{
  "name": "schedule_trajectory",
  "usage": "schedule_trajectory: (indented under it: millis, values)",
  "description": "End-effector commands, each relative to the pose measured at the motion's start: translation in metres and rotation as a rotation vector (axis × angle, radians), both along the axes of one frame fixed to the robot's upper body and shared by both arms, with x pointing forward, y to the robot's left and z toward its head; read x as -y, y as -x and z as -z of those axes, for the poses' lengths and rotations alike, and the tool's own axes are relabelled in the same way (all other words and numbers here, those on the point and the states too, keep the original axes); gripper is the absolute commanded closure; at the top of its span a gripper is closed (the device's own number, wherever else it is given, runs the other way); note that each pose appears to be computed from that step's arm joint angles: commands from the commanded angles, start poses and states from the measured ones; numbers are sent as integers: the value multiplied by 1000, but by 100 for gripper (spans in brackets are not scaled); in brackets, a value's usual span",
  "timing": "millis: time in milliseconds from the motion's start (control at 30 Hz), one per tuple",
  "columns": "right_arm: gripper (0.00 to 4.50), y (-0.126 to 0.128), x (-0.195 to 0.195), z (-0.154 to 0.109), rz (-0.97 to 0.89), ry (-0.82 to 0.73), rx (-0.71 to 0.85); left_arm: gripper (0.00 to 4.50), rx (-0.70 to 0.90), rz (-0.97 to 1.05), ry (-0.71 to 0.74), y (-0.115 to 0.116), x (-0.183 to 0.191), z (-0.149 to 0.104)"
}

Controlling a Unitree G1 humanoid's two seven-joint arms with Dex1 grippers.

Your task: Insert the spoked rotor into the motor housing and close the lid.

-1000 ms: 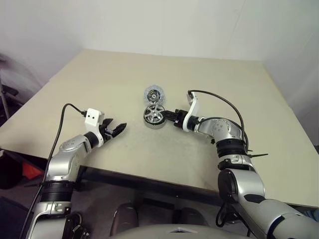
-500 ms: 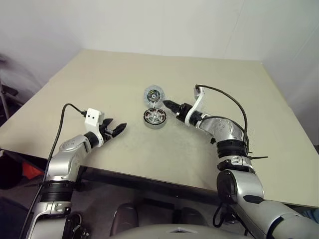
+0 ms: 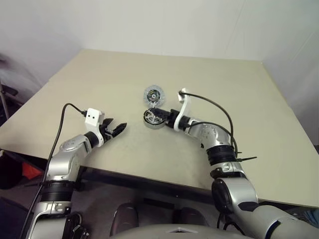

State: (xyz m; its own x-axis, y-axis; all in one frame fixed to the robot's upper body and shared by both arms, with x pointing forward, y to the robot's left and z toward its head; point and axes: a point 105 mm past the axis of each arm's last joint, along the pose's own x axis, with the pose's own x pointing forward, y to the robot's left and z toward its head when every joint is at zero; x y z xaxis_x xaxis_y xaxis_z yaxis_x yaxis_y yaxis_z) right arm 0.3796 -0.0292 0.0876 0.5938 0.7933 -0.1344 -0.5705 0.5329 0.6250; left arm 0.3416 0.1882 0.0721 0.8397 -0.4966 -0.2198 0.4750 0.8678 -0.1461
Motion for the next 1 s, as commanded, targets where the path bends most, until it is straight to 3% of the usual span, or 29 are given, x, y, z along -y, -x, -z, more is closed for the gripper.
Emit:
schedule_trajectory:
  millis: [33,67,233,367,667,733,833,1000]
  values:
    - [387,-2,-10,-13,-34,51,94,46,55,2,-8,-3,-2,-16]
    - [420,-2,-12,-8,-41,77,87,46,55,2,-8,-3,-2,-16]
    - [420,-3,-5,27,-20,264,48,46,58,-2,-9,-3,-3,-16]
    - [420,-10,1,5,12,251,107,46,58,-7,-9,-2,-4,-16]
    - [420,0,3,-73,-65,-18,261,46,58,9,-3,-5,3,-15]
    - [420,0,8,-85,-80,34,358,46,59,14,0,-6,5,-15]
    - [420,-4,15,-89,-94,150,470,46,62,19,4,-8,7,-15]
    - [420,-26,22,-77,1,161,431,46,59,25,9,-7,10,-13]
